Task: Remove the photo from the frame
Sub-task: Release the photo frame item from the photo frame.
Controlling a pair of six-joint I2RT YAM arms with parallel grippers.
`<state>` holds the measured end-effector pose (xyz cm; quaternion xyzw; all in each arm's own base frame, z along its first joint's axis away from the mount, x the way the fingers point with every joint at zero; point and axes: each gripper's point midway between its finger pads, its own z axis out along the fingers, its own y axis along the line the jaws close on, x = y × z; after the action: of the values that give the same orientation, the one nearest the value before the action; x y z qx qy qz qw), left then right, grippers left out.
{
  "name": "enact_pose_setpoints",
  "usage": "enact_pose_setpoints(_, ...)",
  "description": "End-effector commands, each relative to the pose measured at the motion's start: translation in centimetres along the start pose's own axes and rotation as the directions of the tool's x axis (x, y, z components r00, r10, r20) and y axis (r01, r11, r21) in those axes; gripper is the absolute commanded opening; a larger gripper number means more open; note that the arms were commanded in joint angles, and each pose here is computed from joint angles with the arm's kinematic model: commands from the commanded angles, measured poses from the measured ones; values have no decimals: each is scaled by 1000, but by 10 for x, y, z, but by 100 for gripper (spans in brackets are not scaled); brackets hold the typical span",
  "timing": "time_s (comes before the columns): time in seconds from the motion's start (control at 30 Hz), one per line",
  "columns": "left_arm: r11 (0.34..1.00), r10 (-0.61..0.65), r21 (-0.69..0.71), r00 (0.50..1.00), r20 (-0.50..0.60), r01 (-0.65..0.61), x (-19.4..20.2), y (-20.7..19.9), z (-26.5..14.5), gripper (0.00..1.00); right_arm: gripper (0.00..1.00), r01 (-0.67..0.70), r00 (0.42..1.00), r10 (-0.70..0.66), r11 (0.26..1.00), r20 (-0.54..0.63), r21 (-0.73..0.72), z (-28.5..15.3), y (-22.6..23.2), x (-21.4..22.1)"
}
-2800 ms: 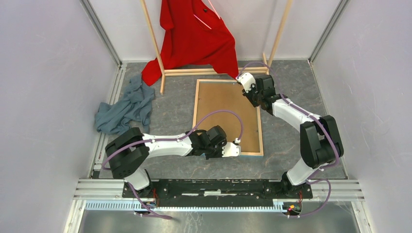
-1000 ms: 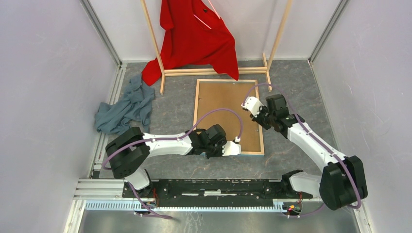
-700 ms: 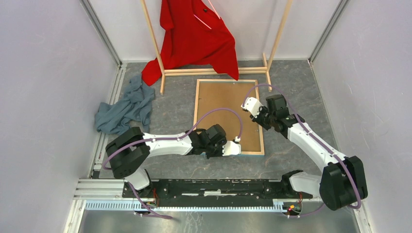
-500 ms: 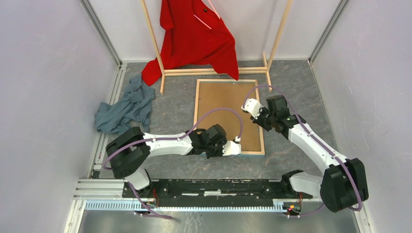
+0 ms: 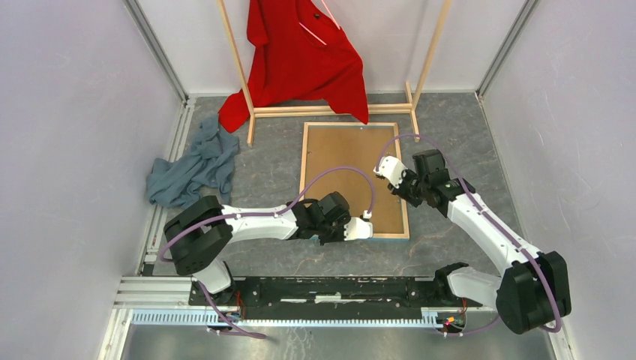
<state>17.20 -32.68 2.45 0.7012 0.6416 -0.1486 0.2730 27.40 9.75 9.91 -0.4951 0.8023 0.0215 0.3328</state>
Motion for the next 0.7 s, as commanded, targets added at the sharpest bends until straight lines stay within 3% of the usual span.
enact_pose_setpoints(0.0, 997, -65, 28, 998, -5, 66, 3, -5, 8, 2, 0, -9, 1000, 9, 1000, -12, -29, -8, 3, -2)
enact_pose_setpoints(0.33, 997, -83, 4, 997, -5, 83, 3, 0, 9, 2, 0, -105, 991, 100, 993, -91, -56, -5, 7, 5)
enact_pose_setpoints(0.67, 992, -127, -15, 992, -8, 127, 0, 5, 12, 2, 0, -181, 982, 179, 983, -61, -29, -4, 1, -3)
